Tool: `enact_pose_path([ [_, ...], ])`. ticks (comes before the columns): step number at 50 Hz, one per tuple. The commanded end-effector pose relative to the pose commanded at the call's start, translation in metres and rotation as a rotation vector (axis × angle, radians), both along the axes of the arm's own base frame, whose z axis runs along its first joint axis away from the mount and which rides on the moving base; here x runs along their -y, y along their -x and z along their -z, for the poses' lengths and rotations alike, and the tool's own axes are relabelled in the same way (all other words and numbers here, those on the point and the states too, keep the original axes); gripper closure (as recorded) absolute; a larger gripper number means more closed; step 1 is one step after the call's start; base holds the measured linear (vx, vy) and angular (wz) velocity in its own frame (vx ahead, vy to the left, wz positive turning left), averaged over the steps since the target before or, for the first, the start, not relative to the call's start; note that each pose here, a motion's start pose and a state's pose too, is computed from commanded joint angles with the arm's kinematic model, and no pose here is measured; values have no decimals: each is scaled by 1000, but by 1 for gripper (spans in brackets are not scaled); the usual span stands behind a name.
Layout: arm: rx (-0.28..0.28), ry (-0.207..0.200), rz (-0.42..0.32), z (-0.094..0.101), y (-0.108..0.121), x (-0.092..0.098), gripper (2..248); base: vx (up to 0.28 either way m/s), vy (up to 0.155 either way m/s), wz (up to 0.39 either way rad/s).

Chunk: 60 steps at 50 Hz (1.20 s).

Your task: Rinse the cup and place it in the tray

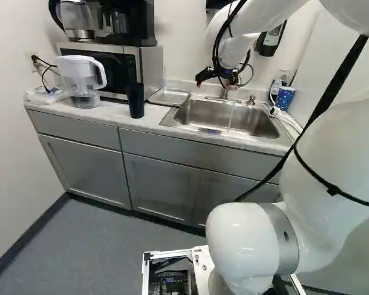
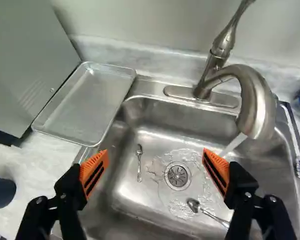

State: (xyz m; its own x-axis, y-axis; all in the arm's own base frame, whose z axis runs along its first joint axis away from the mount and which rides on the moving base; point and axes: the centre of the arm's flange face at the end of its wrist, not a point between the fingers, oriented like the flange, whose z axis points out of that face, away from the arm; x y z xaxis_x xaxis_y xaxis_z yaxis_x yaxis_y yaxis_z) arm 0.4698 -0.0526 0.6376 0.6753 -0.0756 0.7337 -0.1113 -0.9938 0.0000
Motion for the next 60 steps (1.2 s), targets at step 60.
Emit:
enact_pose_path([
  [60, -87, -16, 148, 7, 38, 62, 3, 0, 0, 0],
])
